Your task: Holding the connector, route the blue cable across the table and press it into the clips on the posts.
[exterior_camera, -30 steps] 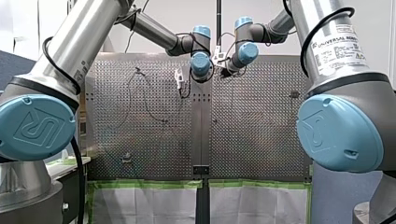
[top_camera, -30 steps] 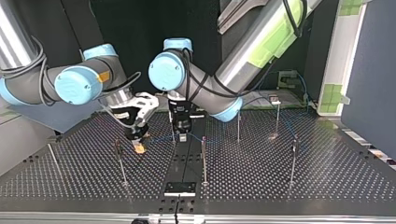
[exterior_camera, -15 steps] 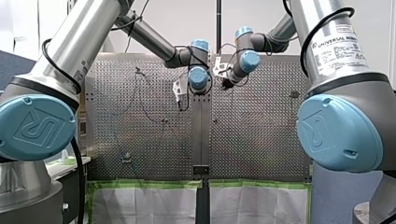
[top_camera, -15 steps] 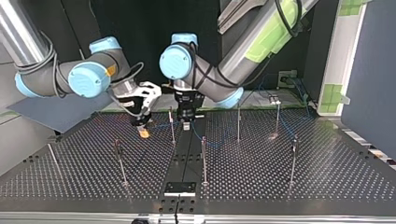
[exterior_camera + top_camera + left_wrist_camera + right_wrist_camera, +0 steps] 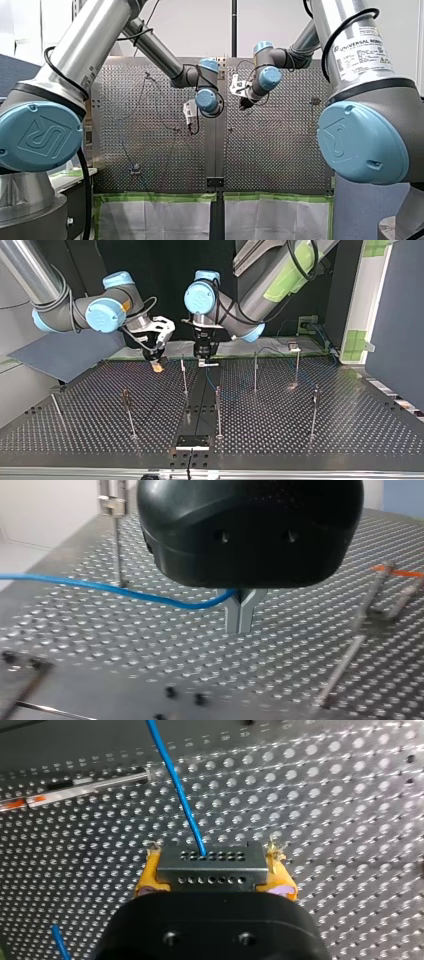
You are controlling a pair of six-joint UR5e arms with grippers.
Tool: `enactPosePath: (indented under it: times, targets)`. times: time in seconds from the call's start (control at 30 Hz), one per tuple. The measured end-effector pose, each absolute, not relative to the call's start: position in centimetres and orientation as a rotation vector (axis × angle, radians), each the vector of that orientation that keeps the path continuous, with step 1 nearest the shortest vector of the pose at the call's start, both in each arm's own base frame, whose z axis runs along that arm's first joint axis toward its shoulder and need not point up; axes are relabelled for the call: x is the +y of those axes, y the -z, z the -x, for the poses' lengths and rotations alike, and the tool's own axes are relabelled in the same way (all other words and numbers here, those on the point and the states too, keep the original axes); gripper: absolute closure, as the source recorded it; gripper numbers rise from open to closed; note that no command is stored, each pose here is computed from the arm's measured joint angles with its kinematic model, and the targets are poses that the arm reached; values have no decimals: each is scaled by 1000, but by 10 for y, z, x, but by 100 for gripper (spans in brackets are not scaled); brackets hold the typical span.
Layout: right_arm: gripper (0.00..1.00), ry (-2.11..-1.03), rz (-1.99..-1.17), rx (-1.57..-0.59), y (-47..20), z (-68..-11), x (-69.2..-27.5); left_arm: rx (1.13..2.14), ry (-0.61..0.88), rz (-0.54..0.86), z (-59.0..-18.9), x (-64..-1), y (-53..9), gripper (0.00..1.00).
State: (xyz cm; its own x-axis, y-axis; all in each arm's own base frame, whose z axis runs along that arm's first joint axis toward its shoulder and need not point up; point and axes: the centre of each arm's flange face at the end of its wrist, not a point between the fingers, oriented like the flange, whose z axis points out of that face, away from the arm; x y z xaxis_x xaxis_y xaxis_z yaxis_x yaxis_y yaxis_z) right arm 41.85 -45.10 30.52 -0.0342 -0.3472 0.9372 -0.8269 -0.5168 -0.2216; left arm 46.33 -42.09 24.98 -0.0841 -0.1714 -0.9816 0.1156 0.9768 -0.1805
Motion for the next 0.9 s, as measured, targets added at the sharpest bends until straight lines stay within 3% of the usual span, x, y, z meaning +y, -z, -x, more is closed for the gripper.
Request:
enactPosePath:
  times: [0.4, 0.57, 0.9]
  targets:
    - [100, -1539, -1829, -1202, -261, -407, -440, 1730, 258, -10, -442, -409, -152, 100]
    - [100, -1504, -1846, -1173, -245, -404, -439, 1719, 278, -7, -443, -410, -151, 100]
    - [100, -1451, -1884, -1214, -205, -398, -450, 1676, 343, -15, -457, -424, -170, 100]
